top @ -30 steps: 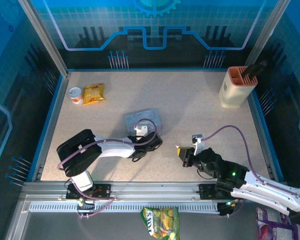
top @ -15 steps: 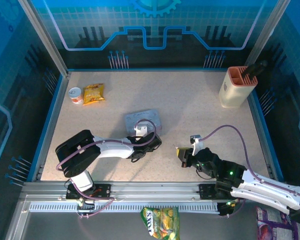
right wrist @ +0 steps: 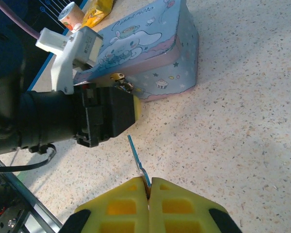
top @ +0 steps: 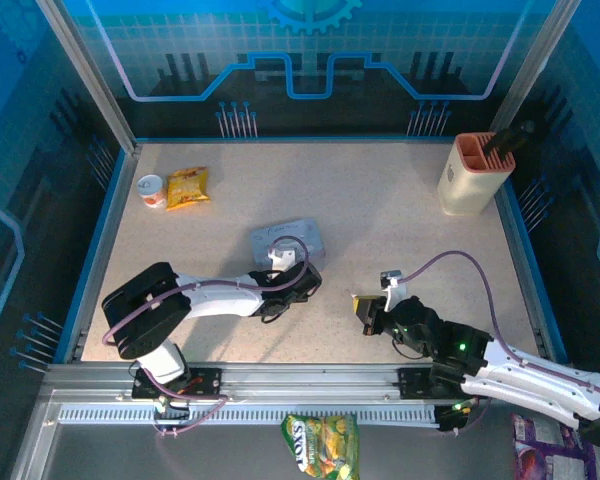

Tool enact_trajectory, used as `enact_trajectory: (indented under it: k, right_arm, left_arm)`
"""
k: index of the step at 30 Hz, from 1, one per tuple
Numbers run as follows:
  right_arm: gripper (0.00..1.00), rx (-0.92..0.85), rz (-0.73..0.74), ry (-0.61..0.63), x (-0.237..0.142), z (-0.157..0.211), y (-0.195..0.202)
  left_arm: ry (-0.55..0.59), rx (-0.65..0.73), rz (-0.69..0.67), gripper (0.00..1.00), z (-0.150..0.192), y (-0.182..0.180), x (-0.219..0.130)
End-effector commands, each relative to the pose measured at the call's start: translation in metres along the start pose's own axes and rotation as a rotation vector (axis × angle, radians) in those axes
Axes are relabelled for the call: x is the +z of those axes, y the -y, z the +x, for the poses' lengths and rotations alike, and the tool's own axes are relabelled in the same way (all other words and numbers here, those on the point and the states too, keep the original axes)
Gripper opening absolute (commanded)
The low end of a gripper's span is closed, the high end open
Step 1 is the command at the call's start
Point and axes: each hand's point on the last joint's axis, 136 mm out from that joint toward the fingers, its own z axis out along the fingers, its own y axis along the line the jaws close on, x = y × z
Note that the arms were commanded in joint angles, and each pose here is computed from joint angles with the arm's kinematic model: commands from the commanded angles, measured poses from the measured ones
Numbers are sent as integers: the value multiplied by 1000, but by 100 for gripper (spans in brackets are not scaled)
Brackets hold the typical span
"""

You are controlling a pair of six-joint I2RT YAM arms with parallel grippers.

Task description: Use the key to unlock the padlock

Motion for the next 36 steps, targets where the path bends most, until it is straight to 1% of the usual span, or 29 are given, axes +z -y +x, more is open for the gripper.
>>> enact_trajectory:
  k: [1,6,11,15,21,24,27,29,33,36]
  right_arm:
    - [0,11,-9,4,3,4,0]
    - [0,-13,-22,-3,11,10,-2]
    - [0,-79,-54,13,22,18,-10]
    - [0,-155,-91,22,30,28,-21]
    - [0,-264,-146,33,45,42,-47]
    - [0,-251,-155,60,53,45,-54]
    - [0,-193,-123,81,65,49,-49]
    - [0,-170,-126,111,72,49,-51]
    - [0,-177,-141,140,79,50,-53]
    - [0,-164,-118,125,84,53,-47]
  left_arm:
    - [-47,0,67,29,-2,13,-15]
    - [-118,-36,140,27,2,20,-25]
    - [-196,-98,224,26,7,26,-30]
    - [-216,-108,270,25,5,33,-38]
    - [-232,-136,302,24,0,35,-47]
    - [-239,-181,336,23,0,39,-48]
    - [-245,-226,371,22,1,43,-49]
    - [-243,-253,385,22,1,43,-50]
    - [-234,-255,378,21,1,40,-50]
    - [-233,-265,373,21,3,37,-49]
